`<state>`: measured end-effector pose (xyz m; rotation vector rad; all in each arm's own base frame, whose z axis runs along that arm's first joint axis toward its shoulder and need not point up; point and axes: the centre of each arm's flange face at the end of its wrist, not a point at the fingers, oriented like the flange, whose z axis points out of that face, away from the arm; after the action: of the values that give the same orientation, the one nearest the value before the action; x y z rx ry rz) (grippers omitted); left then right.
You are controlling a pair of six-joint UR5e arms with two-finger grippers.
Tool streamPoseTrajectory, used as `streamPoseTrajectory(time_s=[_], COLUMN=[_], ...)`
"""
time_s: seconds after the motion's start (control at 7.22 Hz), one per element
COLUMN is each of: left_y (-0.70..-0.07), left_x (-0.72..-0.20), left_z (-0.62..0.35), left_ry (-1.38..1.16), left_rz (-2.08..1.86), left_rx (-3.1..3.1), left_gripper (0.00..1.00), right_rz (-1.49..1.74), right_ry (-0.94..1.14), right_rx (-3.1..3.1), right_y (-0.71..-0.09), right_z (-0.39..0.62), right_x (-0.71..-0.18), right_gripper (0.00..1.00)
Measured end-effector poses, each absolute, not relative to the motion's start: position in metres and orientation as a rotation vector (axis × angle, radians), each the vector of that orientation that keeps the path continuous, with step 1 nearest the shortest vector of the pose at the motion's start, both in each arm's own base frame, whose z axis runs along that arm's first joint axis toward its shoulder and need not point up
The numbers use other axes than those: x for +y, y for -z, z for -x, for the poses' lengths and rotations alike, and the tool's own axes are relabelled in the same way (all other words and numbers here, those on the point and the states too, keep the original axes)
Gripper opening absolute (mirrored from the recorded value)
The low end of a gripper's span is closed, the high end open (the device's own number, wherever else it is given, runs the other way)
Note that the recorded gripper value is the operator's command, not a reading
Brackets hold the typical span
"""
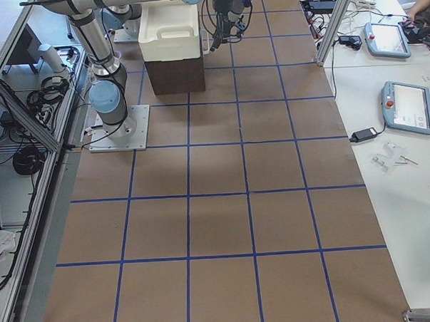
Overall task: Put scissors in drawer and close it
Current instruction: 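Push the drawer closed with the left gripper, away from the robot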
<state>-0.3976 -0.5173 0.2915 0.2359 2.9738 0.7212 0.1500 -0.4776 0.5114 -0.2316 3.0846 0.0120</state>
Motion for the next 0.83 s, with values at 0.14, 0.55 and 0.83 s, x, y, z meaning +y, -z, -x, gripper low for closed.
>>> streamPoseTrajectory(time_s=[0.14,0.55,0.83], left_y=[-0.290,-0.301,-0.324], left_x=[-0.514,-0.525,-0.537], left_z=[0.396,0.394,0.393], left_ry=[-0.738,-0.619,-0.443], left_rz=[-0.230,-0.218,-0.201], left_rx=[2.961,3.025,3.086], left_gripper=[1.00,0.96,0.97], right_rz=[0.232,0.242,0.245], right_ry=[-0.012,0.017,0.052], right_rx=[3.085,3.089,3.092], right_y=[-0.511,-0.515,-0.519], right_z=[-0.150,-0.149,-0.149], right_x=[-0.478,-0.478,-0.479], right_gripper=[1.00,1.00,1.00])
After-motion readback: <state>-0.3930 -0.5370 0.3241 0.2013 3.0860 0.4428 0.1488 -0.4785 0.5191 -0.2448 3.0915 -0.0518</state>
